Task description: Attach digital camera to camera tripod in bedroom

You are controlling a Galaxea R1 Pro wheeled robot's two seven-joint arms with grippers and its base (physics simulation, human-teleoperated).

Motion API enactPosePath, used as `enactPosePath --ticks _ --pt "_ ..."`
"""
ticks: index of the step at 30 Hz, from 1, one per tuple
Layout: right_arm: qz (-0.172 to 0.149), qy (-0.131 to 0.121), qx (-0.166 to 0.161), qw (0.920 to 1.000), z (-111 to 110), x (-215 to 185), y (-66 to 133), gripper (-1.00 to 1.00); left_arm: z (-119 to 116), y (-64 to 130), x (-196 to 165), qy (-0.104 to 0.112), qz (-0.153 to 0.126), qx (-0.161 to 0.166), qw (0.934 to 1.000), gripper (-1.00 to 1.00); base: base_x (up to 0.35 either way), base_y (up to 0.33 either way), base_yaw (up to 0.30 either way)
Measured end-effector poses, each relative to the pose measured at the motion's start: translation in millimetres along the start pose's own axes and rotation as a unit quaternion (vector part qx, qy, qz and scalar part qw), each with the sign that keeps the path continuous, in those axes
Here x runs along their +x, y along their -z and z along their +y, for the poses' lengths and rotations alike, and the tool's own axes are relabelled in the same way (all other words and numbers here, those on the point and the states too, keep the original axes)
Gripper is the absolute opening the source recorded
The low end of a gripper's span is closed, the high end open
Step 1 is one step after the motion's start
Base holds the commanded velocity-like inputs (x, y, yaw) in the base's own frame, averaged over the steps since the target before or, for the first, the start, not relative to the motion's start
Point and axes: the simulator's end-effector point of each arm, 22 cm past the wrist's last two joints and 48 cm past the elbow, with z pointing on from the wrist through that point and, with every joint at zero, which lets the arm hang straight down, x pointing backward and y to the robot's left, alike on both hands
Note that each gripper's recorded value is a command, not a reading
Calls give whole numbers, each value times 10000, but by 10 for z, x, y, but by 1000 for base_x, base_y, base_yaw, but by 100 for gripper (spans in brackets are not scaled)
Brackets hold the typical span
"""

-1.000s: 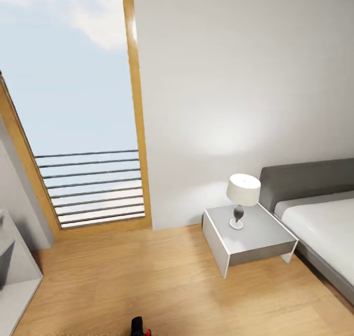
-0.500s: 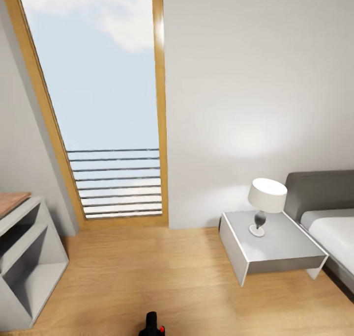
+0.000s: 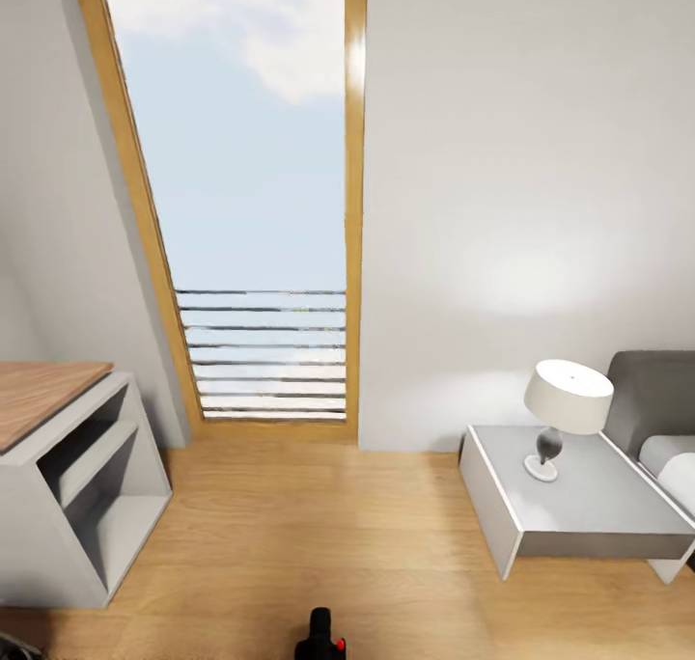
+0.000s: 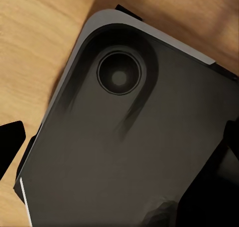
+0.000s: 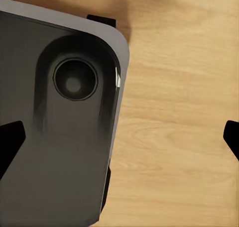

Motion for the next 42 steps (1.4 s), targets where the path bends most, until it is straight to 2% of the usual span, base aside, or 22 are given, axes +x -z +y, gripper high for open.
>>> enactPosePath --ticks 14,20,34,42 --pt "1 33 8 10000 -21 3 0 100 -3 0 4 -11 7 2 10000 100 0 21 6" --pt "31 28 5 10000 -17 30 0 100 -5 0 7 -90 10 10 10000 100 0 280 0" --pt "38 21 -17 10000 17 37 1 100 -10 1 13 -127 19 26 9999 100 97 332 -6" --pt "45 10 -43 10000 57 39 1 100 -23 1 15 -144 23 44 9999 100 155 272 -195"
